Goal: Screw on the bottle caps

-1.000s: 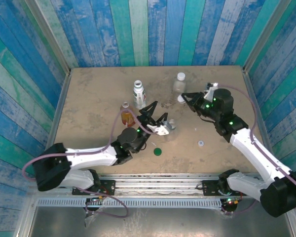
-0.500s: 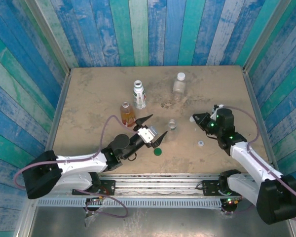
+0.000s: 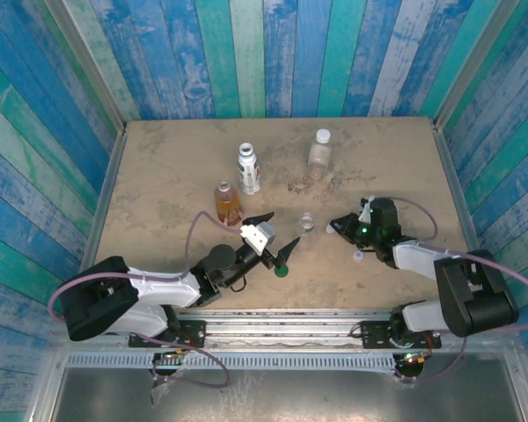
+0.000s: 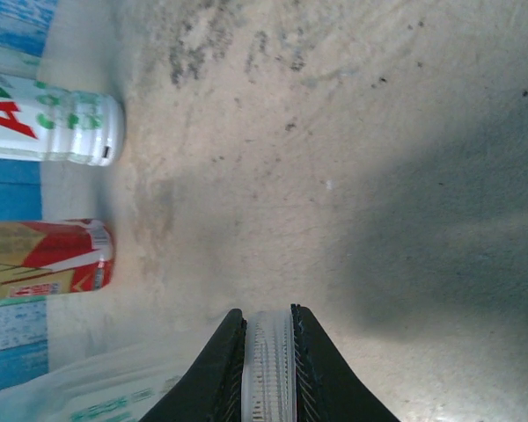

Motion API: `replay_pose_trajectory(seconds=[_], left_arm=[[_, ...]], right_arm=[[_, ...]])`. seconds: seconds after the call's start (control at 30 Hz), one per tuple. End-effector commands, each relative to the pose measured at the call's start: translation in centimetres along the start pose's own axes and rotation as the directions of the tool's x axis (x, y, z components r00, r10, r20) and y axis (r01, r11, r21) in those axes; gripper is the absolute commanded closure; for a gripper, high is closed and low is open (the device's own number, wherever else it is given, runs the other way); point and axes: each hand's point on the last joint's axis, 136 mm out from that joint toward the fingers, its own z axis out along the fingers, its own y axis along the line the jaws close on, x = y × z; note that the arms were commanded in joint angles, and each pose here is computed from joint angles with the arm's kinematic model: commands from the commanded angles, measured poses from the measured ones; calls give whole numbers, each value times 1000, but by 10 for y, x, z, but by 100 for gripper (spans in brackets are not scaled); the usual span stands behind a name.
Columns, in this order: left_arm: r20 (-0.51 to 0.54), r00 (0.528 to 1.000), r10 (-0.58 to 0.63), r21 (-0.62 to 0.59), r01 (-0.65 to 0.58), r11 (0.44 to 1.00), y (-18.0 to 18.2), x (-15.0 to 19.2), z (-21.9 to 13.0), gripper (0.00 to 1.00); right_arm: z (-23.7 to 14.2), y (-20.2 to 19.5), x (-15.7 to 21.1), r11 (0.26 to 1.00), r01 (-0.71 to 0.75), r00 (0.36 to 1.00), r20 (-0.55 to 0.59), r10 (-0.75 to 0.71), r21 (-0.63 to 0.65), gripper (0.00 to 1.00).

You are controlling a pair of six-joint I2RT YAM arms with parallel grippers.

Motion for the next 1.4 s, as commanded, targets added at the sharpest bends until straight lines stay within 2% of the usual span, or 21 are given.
replay_pose_trajectory(seconds=[0.0, 0.27, 0.4, 0.57, 0.63, 0.77, 0.93, 1.1, 1.17, 1.23, 1.37], left_arm=[[10, 1000, -14, -51, 14, 999, 9, -5, 0, 6], [-13, 1000, -6, -33, 6, 999, 7, 1, -2, 6], [-18, 1000, -17, -16, 17, 1000, 3, 4, -1, 6], [-5, 1000, -29, 6, 29, 1000, 0, 4, -3, 6], [0, 1000, -26, 32, 26, 999, -4, 4, -3, 6], [14, 1000, -12, 87, 11, 996, -14, 6, -2, 6], [-2, 999, 54, 172, -53, 984, -21, 26, 6, 6], [6, 997, 78, 205, -78, 976, -16, 44, 17, 6], [-3, 996, 93, 222, -90, 971, -20, 55, 26, 6], [36, 997, 74, 222, -80, 972, -22, 57, 31, 6], [35, 997, 65, 180, -71, 981, 0, 69, 40, 6]], right_arm=[[8, 2, -2, 999, 47, 999, 0, -47, -24, 82], [21, -27, 7, 999, 17, 999, -33, -15, 49, 82], [19, -34, 7, 997, -4, 999, -32, 7, 77, 71], [9, -38, 1, 994, -7, 1000, -5, 8, 112, 64], [3, -41, -3, 990, -4, 1000, 5, 4, 139, 57], [-14, -44, -13, 973, 56, 997, 41, -67, 223, 38], [-34, -18, -28, 949, 242, 961, 83, -263, 201, 20], [-47, -3, -31, 897, 375, 917, 51, -397, 233, 15], [-49, 0, -30, 889, 394, 909, 42, -414, 232, 14], [-49, 4, -30, 883, 411, 902, 39, -430, 228, 13], [-52, 10, -31, 877, 426, 895, 35, -444, 224, 13]])
